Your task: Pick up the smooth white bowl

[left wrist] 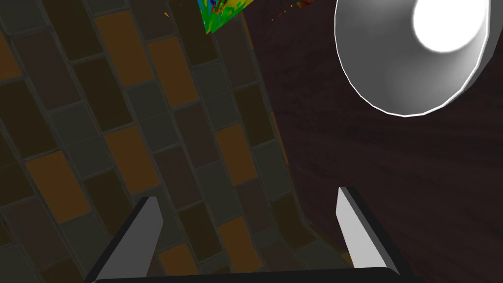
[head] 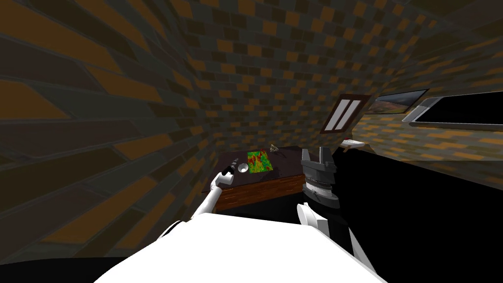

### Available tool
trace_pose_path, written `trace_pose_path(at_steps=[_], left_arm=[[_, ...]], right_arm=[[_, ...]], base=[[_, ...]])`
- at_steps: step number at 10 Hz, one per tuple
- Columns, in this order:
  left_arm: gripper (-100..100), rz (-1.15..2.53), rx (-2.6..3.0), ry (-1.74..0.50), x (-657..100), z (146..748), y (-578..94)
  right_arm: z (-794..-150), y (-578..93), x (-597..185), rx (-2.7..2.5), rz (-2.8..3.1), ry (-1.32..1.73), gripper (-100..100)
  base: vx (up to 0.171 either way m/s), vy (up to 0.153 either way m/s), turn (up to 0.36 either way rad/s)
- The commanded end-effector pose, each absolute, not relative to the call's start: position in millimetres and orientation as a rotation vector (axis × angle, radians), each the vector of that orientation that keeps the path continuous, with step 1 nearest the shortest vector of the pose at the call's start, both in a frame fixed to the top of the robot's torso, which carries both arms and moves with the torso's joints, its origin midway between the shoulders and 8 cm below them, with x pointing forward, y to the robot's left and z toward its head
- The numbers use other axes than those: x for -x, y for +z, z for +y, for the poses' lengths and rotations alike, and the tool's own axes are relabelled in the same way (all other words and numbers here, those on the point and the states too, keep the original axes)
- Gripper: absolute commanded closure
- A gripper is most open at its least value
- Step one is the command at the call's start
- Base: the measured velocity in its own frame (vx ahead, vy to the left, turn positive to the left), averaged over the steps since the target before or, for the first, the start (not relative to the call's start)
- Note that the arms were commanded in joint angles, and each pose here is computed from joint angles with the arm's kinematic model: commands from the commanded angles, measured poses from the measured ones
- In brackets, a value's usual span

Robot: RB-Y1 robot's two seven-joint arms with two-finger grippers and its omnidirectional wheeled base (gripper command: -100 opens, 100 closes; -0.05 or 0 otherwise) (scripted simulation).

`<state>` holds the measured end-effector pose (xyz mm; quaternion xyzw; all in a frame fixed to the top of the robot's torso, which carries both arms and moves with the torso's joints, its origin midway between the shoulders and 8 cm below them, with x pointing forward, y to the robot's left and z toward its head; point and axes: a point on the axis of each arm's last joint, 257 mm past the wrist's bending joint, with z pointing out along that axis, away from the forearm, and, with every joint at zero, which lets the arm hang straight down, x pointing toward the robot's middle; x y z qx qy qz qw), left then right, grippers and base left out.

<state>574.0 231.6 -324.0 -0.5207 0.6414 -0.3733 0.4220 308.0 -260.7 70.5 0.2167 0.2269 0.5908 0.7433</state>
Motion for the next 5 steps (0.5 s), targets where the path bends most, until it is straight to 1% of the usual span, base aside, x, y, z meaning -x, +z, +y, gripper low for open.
trace_pose_path(at_steps=[1,2,5], left_arm=[[-100,1.652,1.347,-0.889,-570.4,234.0,-346.4],[-100,1.653,1.349,-0.888,-570.1,234.1,-347.3],[-100,1.733,1.422,-0.800,-565.0,237.2,-380.0]], right_arm=[[-260.7,70.5,-308.0,-0.475,0.497,1.294,0],[-260.7,70.6,-308.0,-0.475,0.497,1.294,0],[-260.7,70.6,-308.0,-0.475,0.497,1.294,0]], base=[[0.039,-0.042,0.012],[0.019,-0.020,-0.005],[0.029,-0.027,0.017]])
